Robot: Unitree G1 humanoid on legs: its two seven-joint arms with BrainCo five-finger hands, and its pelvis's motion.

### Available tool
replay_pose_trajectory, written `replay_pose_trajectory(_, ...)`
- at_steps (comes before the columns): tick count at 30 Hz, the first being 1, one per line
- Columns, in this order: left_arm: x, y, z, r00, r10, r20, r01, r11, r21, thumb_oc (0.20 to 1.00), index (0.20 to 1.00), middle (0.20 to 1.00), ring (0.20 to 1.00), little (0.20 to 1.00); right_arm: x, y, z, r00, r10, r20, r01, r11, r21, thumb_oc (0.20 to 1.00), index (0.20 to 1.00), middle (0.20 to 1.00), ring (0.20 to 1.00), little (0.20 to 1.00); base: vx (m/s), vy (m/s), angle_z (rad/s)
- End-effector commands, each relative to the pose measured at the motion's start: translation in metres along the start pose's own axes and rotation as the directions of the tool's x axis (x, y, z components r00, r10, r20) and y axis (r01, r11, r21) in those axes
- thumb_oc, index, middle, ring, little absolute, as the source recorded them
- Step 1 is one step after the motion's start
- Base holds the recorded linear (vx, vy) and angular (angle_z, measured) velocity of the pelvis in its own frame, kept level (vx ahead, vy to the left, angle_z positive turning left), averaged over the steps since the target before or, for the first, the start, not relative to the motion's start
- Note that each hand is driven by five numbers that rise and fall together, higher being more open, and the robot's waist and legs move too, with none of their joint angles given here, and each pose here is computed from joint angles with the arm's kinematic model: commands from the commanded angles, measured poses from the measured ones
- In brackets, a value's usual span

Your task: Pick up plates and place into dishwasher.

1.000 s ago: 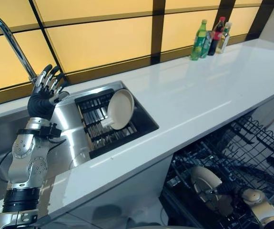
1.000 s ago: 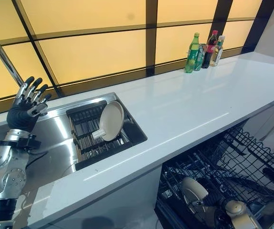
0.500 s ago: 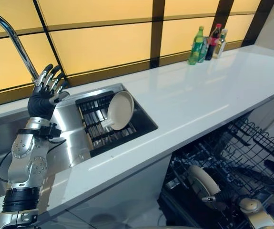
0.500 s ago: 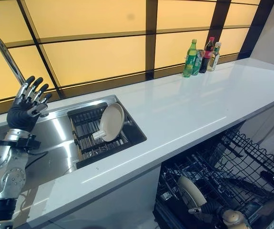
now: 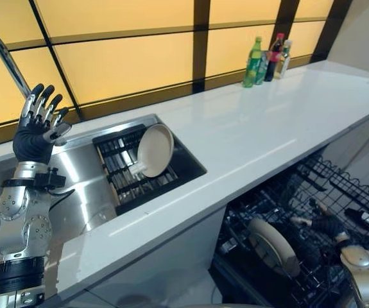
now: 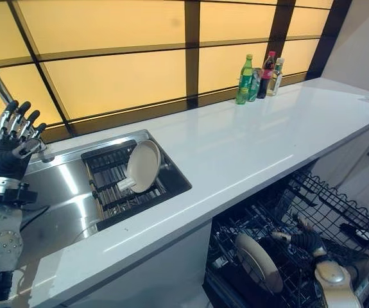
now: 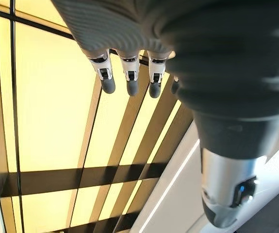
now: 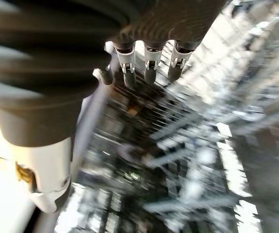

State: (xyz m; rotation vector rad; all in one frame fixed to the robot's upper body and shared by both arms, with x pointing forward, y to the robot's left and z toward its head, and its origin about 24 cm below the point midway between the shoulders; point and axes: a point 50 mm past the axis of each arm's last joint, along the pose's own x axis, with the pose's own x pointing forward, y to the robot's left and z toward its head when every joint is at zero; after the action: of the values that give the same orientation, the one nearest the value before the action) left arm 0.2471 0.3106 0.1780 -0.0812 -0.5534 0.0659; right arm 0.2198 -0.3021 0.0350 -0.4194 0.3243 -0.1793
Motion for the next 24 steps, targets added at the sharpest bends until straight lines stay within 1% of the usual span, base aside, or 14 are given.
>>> replay_pose_trajectory(1,-0.001,0.006,0.018,0.995,0.004,0.100,-0.010,0.998,0.066,1.000,1.000,1.000,1.000,1.000,0.005,-0.013,0.065,0.940,-0.101,0.327,0.085,0.994,0.062,1.000,1.000,1.000,1.000,1.000,-0.11,-0.145,-0.73)
replay_pose_trajectory(2,-0.002,0.008,0.017,0.995,0.007,0.103,-0.017,0.996,0.089,1.000,1.000,1.000,1.000,1.000,0.003,-0.014,0.071,0.925,-0.110,0.363,0.090,0.993,0.073,1.000,1.000,1.000,1.000,1.000,-0.07,-0.177,-0.48)
replay_pose_trajectory(5,-0.004,0.011,0.016,0.995,0.019,0.100,-0.044,0.968,0.249,1.000,1.000,1.000,1.000,1.000,-0.003,-0.016,0.086,0.883,-0.144,0.447,0.109,0.989,0.102,1.000,1.000,1.000,1.000,1.000,-0.02,-0.173,-0.35)
replay_pose_trajectory(7,-0.004,0.016,0.017,0.994,0.051,0.101,-0.086,0.922,0.378,1.000,1.000,1.000,1.000,1.000,-0.007,-0.017,0.095,0.861,-0.141,0.489,0.097,0.989,0.113,1.000,1.000,1.000,1.000,1.000,0.01,-0.155,-0.30)
replay_pose_trajectory(10,-0.002,0.021,0.019,0.994,0.053,0.096,-0.099,0.811,0.576,1.000,1.000,1.000,1.000,1.000,-0.009,-0.016,0.099,0.855,-0.091,0.511,0.057,0.995,0.081,1.000,1.000,1.000,1.000,1.000,0.01,-0.132,-0.29)
replay_pose_trajectory(12,-0.001,0.024,0.023,0.995,0.040,0.090,-0.091,0.727,0.680,1.000,1.000,1.000,1.000,1.000,-0.011,-0.017,0.101,0.854,-0.047,0.518,0.025,0.998,0.049,1.000,1.000,1.000,1.000,1.000,0.00,-0.120,-0.40)
replay_pose_trajectory(15,-0.003,0.027,0.025,0.996,0.022,0.083,-0.078,0.638,0.766,1.000,1.000,1.000,1.000,1.000,-0.012,-0.020,0.103,0.855,-0.010,0.519,-0.001,1.000,0.020,1.000,1.000,1.000,1.000,1.000,-0.02,-0.093,-0.16)
replay_pose_trajectory(18,-0.002,0.029,0.027,0.995,0.007,0.098,-0.087,0.524,0.848,1.000,1.000,1.000,1.000,1.000,-0.011,-0.023,0.106,0.855,0.005,0.519,-0.012,1.000,0.011,1.000,1.000,1.000,1.000,1.000,-0.02,-0.057,-0.20)
replay_pose_trajectory(20,-0.002,0.031,0.028,0.994,0.004,0.110,-0.098,0.476,0.874,1.000,1.000,1.000,1.000,1.000,-0.010,-0.022,0.107,0.852,0.026,0.523,-0.034,0.999,0.006,1.000,1.000,1.000,1.000,1.000,-0.01,-0.053,-0.20)
replay_pose_trajectory(24,-0.009,0.038,0.034,0.991,-0.019,0.129,-0.119,0.272,0.955,1.000,1.000,1.000,1.000,1.000,-0.008,-0.011,0.109,0.843,0.088,0.531,-0.102,0.995,-0.003,1.000,1.000,1.000,1.000,1.000,0.06,-0.028,-0.42)
